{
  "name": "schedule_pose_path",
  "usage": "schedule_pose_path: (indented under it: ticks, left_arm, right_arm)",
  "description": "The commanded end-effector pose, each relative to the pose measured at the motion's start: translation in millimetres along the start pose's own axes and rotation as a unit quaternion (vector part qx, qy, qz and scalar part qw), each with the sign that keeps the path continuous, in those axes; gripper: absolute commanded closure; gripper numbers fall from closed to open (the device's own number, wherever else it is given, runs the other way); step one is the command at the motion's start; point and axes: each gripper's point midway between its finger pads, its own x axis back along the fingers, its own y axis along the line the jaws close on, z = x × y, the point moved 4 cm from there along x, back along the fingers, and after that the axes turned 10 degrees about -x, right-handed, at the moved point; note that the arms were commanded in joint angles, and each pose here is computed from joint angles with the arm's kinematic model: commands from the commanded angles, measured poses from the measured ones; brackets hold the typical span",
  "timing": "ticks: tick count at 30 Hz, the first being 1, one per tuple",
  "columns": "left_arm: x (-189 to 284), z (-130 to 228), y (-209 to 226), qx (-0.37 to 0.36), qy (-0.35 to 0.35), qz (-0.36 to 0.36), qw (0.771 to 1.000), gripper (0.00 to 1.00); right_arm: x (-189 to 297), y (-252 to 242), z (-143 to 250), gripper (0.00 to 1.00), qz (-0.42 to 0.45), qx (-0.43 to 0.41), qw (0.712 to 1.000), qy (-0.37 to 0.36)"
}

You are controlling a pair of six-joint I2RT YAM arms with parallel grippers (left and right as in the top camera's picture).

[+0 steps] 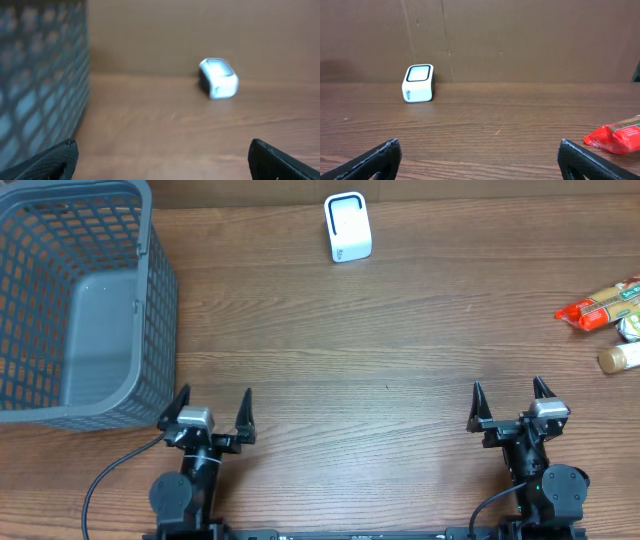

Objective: Scan the item barcode

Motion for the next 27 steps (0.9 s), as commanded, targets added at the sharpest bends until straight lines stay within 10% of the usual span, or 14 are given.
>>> schedule_pose_path:
  ticks: [1,27]
  left_arm:
    - [1,9,19,0.026,0.015,-0.076,0.997,0.00]
    - [4,10,32,-0.031,0.023,-0.125,0.991,0.01]
  right_arm:
    - [0,1,2,0.00,-0.005,0.010,1.000,-0.002]
    - [0,1,2,0.00,-0.005,0.010,1.000,-0.002]
